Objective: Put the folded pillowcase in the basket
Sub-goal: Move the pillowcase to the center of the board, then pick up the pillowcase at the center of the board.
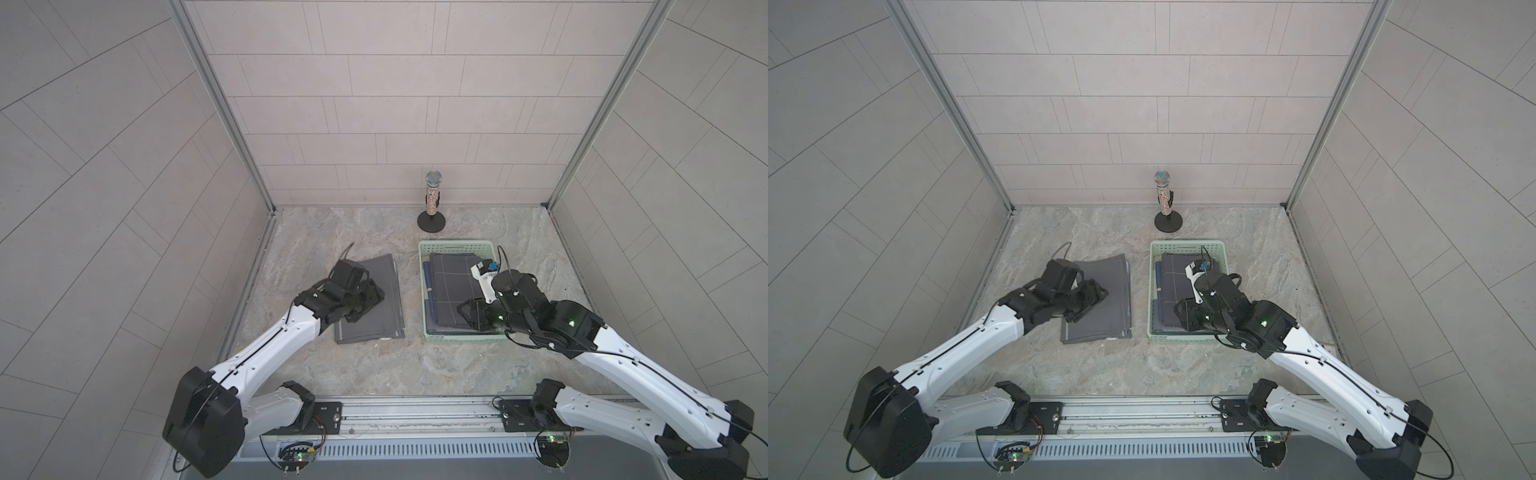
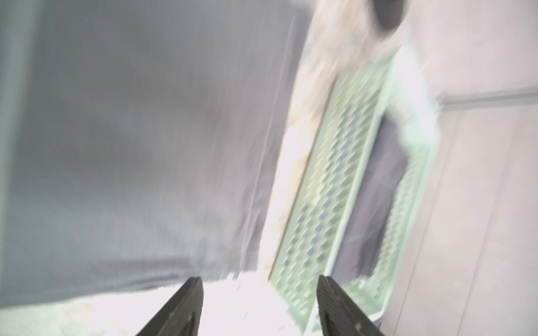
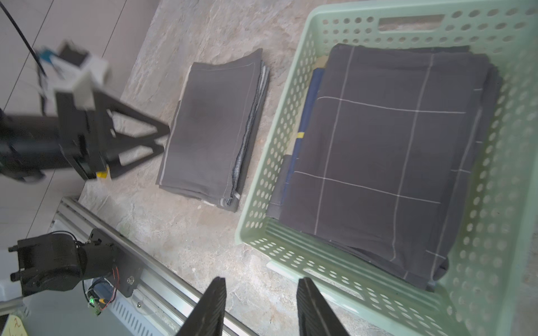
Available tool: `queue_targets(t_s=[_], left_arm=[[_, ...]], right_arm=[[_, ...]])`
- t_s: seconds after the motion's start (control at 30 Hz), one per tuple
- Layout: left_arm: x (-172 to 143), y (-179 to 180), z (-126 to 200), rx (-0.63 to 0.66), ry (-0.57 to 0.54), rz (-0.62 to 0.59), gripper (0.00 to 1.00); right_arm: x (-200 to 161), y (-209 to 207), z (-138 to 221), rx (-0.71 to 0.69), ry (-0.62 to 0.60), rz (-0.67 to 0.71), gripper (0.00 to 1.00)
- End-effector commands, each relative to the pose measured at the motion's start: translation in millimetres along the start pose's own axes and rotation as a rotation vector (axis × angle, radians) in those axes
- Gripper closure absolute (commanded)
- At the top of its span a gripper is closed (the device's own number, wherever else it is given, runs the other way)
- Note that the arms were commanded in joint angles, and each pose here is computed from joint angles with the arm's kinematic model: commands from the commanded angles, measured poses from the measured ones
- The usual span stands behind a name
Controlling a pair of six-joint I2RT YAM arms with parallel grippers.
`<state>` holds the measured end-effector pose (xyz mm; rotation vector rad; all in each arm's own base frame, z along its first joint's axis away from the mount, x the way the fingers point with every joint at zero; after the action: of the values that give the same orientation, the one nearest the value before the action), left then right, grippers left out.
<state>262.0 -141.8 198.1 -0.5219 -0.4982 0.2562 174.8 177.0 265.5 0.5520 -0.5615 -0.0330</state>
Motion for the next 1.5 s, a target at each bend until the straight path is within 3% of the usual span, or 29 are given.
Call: queue_targets(t_s=[0.0, 0.2, 0.4, 0.6, 1.03, 1.4, 1.47], left_arm=[[20.5, 31.2, 10.2, 0.135, 0.101, -0.086, 0.31], [78.2, 84.3, -23.9, 0.24, 0.191, -0.045, 0.3], [116.7, 126.4, -62.7, 0.358, 0.212, -0.039, 0.32], [146.2, 128.8, -97.2, 0.231, 0.099, -0.017, 0.36], [130.7, 173.3, -132.6, 0.382, 0.278, -0.033, 0.43], [118.6, 174.0, -130.5, 0.356, 0.278, 0.011, 0.79], [117.2, 172.9, -130.3, 0.35, 0.28, 0.014, 0.82]], right_arm=[[3.2, 29.0, -9.1, 0.035, -0.02, 0.053, 0.53], [-4.9, 77.4, -43.2, 0.077, 0.047, 0.116, 0.45], [-6.1, 90.2, -77.7, 0.068, 0.08, 0.088, 0.39], [-22.5, 91.3, -124.6, 0.016, 0.172, 0.071, 0.38], [-48.5, 79.4, -199.0, -0.079, 0.284, 0.043, 0.37], [-63.3, 45.5, -215.2, -0.197, 0.267, 0.031, 0.33], [-66.5, 42.3, -220.1, -0.203, 0.275, 0.024, 0.33]])
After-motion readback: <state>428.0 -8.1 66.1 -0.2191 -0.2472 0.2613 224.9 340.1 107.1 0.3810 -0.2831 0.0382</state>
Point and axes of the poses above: each gripper's point midway between its finger pads, its own z axis back along the fingers, its own y axis along the line the jaws close on, x = y × z, the point moved 5 cm from there along z, back along the fingers, and after that the axes turned 14 degrees about -z, right-handed, at the moved point
